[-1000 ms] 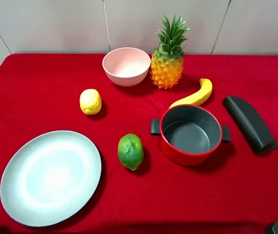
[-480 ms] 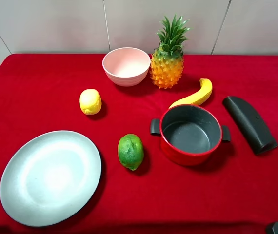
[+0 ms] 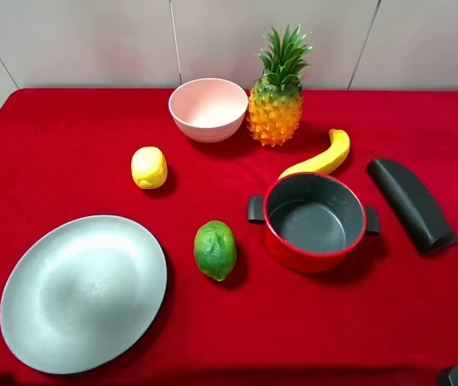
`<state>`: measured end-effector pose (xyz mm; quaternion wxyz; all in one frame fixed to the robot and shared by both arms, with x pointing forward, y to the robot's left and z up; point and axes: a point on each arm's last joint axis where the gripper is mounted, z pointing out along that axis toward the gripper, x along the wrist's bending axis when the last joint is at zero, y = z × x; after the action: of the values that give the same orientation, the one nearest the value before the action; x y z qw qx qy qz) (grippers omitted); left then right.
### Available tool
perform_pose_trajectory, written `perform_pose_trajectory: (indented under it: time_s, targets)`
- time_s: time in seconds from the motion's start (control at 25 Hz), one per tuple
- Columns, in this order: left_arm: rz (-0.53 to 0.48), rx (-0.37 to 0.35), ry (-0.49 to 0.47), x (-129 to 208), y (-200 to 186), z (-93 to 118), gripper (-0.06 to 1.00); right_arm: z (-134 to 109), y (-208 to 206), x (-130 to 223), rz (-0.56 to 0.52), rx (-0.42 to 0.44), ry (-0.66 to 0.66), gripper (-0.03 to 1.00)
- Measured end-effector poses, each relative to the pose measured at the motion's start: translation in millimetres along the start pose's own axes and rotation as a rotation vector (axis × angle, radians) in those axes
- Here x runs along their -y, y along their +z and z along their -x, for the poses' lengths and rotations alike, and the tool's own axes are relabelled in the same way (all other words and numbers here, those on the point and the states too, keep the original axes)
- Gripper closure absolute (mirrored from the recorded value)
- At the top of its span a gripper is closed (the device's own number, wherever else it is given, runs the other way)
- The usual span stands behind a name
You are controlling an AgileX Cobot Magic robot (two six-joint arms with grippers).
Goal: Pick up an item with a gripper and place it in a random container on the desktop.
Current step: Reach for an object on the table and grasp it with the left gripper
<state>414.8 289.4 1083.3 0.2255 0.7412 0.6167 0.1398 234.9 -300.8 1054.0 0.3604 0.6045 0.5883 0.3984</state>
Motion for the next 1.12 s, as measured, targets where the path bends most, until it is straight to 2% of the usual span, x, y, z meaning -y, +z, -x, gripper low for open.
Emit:
perform_pose_trajectory:
  time_s: [0.2, 0.36, 0.84, 1.12]
  targets:
    - [-0.068, 0.023, -0.005, -17, 21, -4, 0.01, 0, 0, 0, 0.0, 0.0, 0.0, 0.27]
    - [-0.095, 0.043, 0.046, -36, 40, 4, 0.01, 0, 0, 0, 0.0, 0.0, 0.0, 0.27]
    - [-0.214, 0.086, 0.149, -93, 107, 51, 0.03, 0, 0, 0, 0.0, 0.0, 0.0, 0.27]
    - [-0.304, 0.066, 0.177, -102, 145, 79, 0.03, 0, 0, 0, 0.0, 0.0, 0.0, 0.27]
